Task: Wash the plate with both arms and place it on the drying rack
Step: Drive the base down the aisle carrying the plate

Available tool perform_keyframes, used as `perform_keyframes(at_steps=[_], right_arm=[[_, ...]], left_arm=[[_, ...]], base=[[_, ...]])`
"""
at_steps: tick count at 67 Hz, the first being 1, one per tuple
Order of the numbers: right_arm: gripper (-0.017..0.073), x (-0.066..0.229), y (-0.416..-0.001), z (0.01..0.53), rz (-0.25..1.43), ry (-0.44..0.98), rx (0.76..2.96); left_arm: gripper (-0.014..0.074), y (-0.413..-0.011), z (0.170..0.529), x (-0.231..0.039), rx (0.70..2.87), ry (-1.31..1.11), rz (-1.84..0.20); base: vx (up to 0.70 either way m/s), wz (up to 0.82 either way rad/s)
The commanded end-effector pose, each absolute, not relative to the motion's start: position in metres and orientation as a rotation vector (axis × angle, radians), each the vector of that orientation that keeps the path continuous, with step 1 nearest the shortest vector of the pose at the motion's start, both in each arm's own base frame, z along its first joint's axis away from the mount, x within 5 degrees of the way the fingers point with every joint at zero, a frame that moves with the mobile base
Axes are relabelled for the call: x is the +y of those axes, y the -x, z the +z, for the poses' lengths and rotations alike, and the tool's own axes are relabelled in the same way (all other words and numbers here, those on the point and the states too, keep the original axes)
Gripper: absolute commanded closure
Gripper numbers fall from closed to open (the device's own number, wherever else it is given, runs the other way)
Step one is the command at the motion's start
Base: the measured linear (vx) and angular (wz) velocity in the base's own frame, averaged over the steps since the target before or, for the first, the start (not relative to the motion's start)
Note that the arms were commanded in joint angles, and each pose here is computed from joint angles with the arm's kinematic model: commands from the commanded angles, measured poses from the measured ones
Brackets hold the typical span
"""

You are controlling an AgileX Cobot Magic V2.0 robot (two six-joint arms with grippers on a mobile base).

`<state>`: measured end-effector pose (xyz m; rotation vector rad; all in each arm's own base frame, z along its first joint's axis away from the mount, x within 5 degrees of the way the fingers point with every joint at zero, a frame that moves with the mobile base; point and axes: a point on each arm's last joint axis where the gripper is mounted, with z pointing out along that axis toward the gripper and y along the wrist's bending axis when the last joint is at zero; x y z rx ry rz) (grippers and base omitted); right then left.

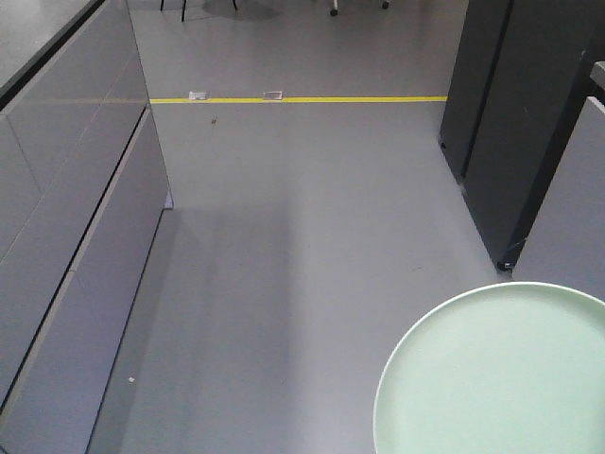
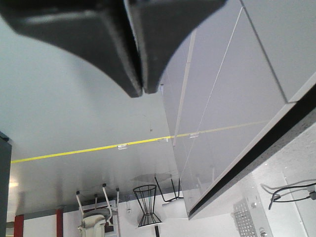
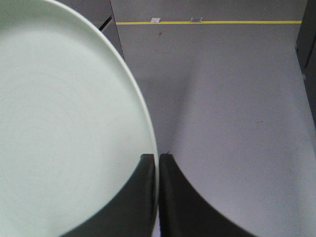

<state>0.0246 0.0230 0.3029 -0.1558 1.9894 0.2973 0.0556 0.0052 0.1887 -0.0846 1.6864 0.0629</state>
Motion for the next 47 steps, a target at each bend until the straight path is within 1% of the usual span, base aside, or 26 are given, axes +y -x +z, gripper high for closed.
perform_keyframes(at_steps=[1,47], right_arm=[[0.0561,0.0225,-0.0271,0.3158,0.297,0.131,1.907],[0.0561,0.0225,-0.0271,0.3158,0.297,0.131,1.907]], left_arm=[[0.0601,-0.0543,0.2032,0.0046,1.58,0.08,0.052],[0.0601,-0.0543,0.2032,0.0046,1.58,0.08,0.052]], base=[[0.17,-0.01],[0.14,-0.03]])
